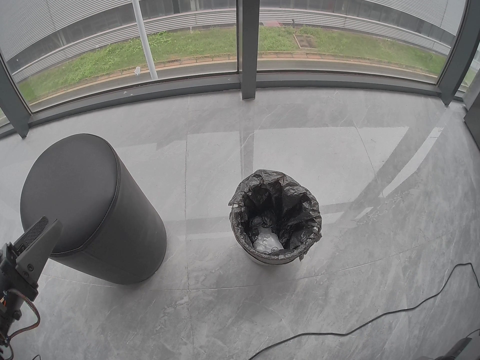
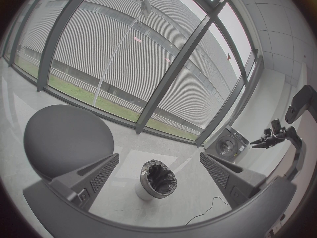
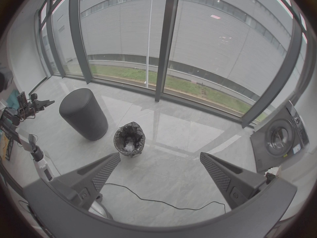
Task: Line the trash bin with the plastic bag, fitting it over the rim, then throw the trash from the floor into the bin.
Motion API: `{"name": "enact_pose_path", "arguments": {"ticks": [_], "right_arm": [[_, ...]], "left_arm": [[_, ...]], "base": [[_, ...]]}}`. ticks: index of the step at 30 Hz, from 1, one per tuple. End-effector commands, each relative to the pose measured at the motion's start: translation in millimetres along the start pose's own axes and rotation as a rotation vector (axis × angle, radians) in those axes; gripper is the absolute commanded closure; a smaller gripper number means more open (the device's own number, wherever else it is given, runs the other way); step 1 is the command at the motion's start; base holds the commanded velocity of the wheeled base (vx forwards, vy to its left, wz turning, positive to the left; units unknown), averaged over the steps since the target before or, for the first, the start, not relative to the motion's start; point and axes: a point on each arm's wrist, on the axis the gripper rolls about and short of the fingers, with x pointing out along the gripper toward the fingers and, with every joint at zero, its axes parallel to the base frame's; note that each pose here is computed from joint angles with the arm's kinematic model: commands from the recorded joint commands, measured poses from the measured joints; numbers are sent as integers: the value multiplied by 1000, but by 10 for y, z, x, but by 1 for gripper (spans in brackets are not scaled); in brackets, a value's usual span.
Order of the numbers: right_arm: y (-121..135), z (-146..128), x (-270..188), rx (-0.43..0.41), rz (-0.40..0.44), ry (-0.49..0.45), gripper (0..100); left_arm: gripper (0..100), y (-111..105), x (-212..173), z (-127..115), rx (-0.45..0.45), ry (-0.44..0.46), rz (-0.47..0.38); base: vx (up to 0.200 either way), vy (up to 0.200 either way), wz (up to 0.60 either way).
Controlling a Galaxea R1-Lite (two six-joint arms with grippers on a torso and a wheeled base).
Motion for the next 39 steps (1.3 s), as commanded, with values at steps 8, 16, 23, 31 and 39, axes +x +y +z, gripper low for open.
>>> {"name": "enact_pose_path", "arguments": {"ticks": [8,16,23,31,39], "right_arm": [[798,-2724,523,353,-356,-311,0],[826,-2740,496,295,-242,-362,0],[831,-2748,471,347,-210,-408,0],[847,-2803,503,286,-206,-355,0],[850,-2802,503,267,-196,-351,0]], "left_arm": [[0,216,-1038,-791,-47,-50,638],[0,155,-1045,-810,17,-75,611],[0,148,-1039,-824,187,8,566],[0,151,-1041,-835,353,69,560],[0,169,-1054,-823,217,-9,669]], "base": [[0,0,0],[0,0,0],[0,0,0],[0,0,0],[0,0,0]]}}
